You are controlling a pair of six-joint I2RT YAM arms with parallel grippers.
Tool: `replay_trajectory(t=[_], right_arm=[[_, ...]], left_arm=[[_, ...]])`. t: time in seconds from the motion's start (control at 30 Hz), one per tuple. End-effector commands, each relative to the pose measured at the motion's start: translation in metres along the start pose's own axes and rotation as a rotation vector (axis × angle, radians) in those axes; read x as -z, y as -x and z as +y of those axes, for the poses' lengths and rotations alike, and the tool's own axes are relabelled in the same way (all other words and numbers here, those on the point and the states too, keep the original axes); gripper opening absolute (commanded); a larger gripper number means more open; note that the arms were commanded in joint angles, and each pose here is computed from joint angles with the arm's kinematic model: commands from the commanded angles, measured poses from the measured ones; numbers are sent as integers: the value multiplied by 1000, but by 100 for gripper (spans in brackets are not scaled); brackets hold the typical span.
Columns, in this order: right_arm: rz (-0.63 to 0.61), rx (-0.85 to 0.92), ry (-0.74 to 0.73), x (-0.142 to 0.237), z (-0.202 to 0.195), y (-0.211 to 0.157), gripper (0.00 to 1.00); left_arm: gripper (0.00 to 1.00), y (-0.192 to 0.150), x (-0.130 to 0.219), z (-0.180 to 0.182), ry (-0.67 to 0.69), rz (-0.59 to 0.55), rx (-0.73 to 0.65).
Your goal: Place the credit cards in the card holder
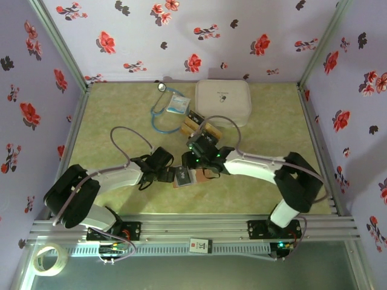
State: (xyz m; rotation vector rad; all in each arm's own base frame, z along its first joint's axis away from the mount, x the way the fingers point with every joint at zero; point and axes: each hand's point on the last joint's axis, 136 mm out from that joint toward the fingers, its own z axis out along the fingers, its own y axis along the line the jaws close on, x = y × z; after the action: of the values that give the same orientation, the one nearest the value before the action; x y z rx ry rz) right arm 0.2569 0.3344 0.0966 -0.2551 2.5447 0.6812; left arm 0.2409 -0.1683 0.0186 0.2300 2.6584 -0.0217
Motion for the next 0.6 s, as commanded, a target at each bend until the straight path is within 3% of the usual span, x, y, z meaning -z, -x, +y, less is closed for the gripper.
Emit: replay_trajectory(t=[0.0,0.27,0.57], right_arm=[[-11,-20,-105,17,-38,-2,39],[7,-66,-232,30,-98,-20,47],[38,-66,-256,21,-109,-29,45]], left_arm=[[100,-9,3,11,44,18,-9],[100,-8,15,18,47,-3,0],[100,-8,19,19,44,-11,11]])
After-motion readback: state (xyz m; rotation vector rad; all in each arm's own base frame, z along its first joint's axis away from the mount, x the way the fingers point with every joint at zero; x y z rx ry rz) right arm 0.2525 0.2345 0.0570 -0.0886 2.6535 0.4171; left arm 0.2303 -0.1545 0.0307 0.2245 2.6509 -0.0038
